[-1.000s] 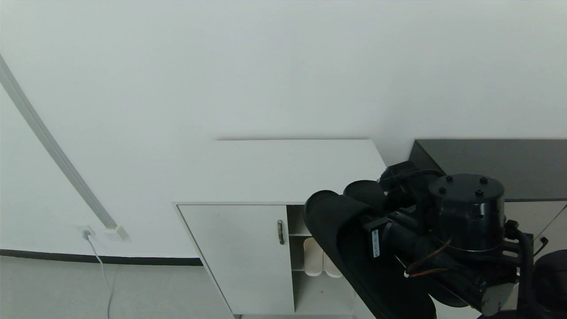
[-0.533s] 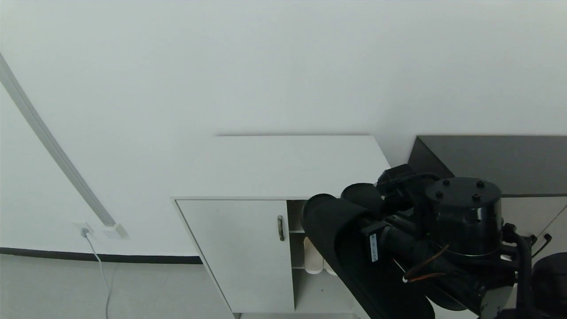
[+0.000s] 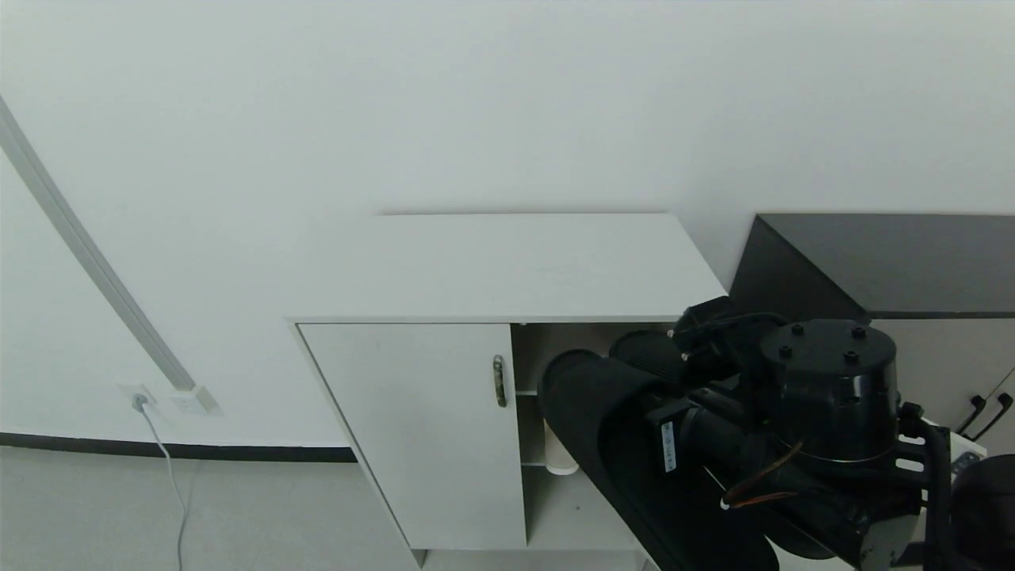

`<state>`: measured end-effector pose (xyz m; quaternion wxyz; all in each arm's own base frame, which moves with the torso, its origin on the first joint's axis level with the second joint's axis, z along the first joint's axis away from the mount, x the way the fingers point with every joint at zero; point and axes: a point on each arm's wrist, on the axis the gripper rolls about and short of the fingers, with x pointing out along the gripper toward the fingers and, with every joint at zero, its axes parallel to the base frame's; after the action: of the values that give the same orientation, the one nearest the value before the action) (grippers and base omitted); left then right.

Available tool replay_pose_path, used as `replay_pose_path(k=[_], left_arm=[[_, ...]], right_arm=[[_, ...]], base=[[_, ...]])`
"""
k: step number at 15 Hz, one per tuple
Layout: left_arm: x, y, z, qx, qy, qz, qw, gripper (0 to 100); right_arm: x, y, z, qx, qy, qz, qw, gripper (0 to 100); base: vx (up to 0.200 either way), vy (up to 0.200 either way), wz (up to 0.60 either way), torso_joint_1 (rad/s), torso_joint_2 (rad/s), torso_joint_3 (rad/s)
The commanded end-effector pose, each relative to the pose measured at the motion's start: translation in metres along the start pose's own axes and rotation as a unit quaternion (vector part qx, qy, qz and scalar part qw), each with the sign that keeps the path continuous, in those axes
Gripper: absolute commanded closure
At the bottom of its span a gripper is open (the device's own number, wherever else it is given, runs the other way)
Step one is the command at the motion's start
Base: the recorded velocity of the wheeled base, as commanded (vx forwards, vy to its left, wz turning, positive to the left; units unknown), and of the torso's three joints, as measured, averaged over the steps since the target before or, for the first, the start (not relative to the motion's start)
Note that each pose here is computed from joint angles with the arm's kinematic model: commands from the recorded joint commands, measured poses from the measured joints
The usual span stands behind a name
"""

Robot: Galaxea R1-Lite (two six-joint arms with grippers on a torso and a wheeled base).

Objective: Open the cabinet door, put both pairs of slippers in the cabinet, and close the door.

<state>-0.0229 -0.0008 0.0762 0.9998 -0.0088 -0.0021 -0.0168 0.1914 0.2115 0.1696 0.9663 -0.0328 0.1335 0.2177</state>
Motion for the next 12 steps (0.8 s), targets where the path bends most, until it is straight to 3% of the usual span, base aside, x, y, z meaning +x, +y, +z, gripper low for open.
replay_pose_path(k=[1,12], left_arm=[[0.0,0.0,0.0,0.0,0.0,0.0,1.0,100],[0.0,0.0,0.0,0.0,0.0,0.0,1.0,100]], right_arm=[[-0.001,0.0019,-0.0011,-0.002,0.001,0.003,1.0,100],[-0.0018,0.0019,-0.0025,-0.003,0.003,0.004,1.0,100]], base=[[0.0,0.0,0.0,-0.237,0.55,0.32],[0.0,0.0,0.0,-0.19,0.52,0.321]])
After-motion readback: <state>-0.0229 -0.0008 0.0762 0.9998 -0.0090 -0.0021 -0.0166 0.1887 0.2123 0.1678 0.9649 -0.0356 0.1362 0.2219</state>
